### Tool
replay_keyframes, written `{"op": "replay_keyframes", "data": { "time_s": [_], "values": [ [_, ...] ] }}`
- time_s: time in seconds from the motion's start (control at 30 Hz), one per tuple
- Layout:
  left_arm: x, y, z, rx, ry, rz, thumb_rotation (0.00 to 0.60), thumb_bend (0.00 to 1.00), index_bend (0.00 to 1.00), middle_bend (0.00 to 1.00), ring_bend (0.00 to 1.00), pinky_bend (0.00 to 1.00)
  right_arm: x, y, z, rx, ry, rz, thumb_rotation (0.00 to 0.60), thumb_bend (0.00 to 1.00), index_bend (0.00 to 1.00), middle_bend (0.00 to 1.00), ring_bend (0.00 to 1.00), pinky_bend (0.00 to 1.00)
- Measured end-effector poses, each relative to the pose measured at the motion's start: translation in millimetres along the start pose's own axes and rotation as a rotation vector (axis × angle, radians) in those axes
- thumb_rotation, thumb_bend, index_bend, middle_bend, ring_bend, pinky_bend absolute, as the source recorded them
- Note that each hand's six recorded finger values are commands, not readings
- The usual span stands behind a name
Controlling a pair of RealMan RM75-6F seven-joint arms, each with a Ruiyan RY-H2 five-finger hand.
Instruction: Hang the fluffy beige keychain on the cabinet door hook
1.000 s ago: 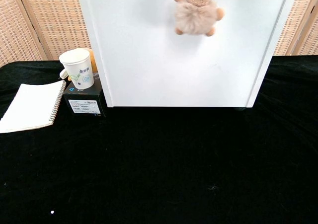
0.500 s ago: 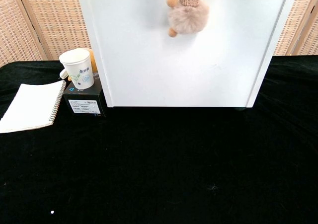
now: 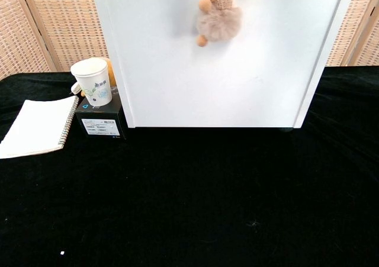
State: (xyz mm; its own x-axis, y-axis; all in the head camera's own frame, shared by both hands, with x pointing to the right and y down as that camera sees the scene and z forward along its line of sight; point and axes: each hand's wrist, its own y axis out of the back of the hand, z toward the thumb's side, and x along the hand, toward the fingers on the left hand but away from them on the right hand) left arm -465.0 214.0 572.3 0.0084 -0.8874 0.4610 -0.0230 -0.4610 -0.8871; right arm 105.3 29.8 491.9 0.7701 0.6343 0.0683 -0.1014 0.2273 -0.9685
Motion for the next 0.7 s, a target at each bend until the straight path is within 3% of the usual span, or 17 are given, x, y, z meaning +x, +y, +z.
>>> {"op": "replay_keyframes", "data": {
  "time_s": [0.7],
  "values": [
    [-0.6,2.1,-0.2,-0.002,-0.001,0.007,0.6,0.0,0.0,0.0,0.0,0.0,0.4,-5.6,3.5,0.082,-0.012,-0.008,0.6,0.58,0.7,0.95,0.96,1.0]
  ]
}}
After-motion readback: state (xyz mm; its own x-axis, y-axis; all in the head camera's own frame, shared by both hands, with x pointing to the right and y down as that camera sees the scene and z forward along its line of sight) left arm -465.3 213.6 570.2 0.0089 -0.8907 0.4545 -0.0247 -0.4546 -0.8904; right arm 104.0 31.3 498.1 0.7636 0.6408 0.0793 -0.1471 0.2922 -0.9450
